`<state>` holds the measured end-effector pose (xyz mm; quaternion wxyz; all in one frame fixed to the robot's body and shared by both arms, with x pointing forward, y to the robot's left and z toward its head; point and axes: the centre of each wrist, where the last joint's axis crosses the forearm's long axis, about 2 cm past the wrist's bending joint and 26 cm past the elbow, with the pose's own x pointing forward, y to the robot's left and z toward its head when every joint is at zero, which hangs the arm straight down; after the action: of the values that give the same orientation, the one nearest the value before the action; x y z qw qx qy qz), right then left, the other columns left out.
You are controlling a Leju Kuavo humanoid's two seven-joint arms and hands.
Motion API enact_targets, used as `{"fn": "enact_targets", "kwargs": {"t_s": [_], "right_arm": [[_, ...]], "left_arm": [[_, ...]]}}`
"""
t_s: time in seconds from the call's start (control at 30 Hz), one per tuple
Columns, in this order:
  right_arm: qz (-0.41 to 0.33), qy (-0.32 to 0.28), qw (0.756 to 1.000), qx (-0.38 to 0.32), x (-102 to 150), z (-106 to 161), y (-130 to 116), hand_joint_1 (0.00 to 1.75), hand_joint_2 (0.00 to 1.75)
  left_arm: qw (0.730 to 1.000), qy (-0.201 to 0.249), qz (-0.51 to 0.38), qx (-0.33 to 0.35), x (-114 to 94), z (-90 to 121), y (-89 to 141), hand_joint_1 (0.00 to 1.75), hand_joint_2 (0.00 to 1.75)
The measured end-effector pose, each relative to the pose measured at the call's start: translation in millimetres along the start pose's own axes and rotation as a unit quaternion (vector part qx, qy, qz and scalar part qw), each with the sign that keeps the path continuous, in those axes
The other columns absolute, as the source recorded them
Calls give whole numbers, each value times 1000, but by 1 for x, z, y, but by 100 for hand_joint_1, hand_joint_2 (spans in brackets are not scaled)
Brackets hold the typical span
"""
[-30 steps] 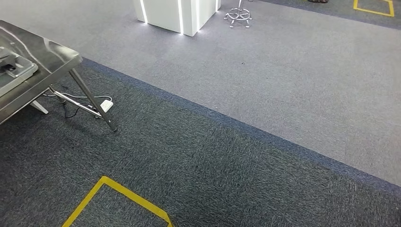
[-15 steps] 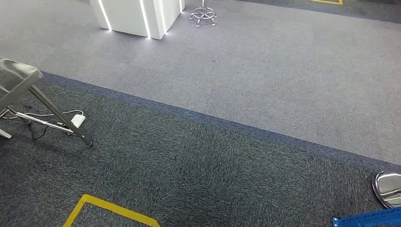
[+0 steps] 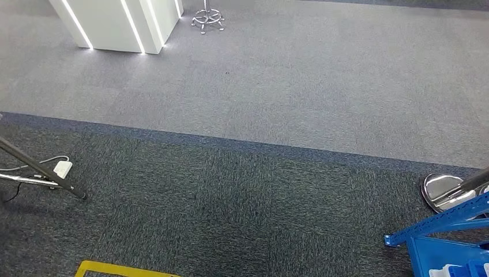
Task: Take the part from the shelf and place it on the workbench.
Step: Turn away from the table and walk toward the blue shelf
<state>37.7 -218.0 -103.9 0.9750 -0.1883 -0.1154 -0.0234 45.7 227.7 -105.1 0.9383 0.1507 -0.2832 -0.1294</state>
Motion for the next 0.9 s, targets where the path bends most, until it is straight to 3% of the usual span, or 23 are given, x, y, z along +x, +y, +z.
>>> {"fn": "enact_targets", "kwargs": {"t_s": [0.9], "right_arm": [[15, 2, 1000, 5, 1, -2, -3, 0, 0]], "left_arm": [[1000, 3, -1, -5, -1, 2, -3, 0, 0]]}}
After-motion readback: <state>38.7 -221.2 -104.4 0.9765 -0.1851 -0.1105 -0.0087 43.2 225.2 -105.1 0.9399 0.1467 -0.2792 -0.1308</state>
